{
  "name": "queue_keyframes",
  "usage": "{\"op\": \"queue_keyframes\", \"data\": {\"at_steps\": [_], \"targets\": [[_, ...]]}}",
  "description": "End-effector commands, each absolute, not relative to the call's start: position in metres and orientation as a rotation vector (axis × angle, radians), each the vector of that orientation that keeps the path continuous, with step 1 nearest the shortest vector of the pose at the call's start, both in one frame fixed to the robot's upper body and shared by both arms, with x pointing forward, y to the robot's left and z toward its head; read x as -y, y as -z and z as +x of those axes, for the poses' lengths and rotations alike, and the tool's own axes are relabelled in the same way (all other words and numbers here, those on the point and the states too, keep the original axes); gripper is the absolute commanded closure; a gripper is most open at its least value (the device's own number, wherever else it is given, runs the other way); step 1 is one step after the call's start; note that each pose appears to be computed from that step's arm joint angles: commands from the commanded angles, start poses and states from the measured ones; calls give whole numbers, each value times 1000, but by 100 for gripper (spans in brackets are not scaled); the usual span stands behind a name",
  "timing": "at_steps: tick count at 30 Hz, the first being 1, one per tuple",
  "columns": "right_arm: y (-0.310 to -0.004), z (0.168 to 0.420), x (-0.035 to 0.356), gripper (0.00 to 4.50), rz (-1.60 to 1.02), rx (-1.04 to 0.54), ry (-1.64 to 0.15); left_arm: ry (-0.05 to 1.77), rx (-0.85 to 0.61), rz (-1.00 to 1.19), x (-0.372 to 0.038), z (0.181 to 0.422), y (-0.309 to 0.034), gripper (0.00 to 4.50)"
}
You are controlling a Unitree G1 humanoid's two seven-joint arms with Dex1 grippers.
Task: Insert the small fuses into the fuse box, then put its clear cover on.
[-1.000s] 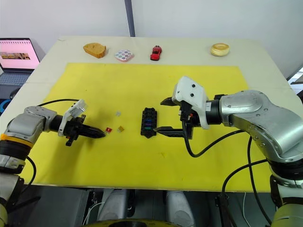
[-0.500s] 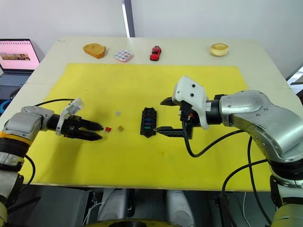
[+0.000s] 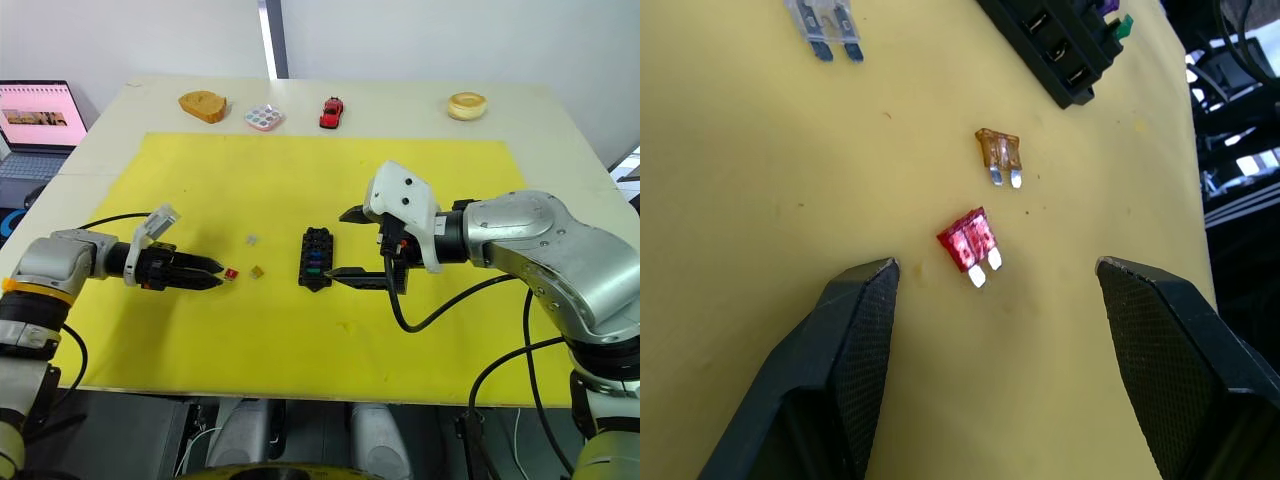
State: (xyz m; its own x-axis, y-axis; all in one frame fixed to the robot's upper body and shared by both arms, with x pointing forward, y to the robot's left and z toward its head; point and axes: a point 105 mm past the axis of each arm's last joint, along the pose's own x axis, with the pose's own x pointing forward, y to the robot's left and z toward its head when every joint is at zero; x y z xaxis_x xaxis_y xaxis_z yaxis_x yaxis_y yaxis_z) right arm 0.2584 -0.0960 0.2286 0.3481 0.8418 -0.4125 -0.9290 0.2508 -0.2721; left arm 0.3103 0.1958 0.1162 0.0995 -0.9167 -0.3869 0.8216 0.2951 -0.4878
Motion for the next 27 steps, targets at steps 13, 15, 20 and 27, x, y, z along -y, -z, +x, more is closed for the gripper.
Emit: {"op": "queue_keyframes", "data": {"at_steps": [13, 15, 20, 27], "targets": [[-236, 255, 92, 0, -545, -144, -1220, 1295, -710, -128, -195, 309, -112, 292], [-236, 255, 92, 0, -544, -142, -1221, 1290, -711, -124, -197, 309, -111, 399], [-236, 256, 92, 0, -543, -141, -1223, 1292, -712, -117, -199, 307, -111, 444], [-237, 256, 92, 0, -532, -152, -1224, 1360, -624, -72, -186, 304, -132, 444]]}}
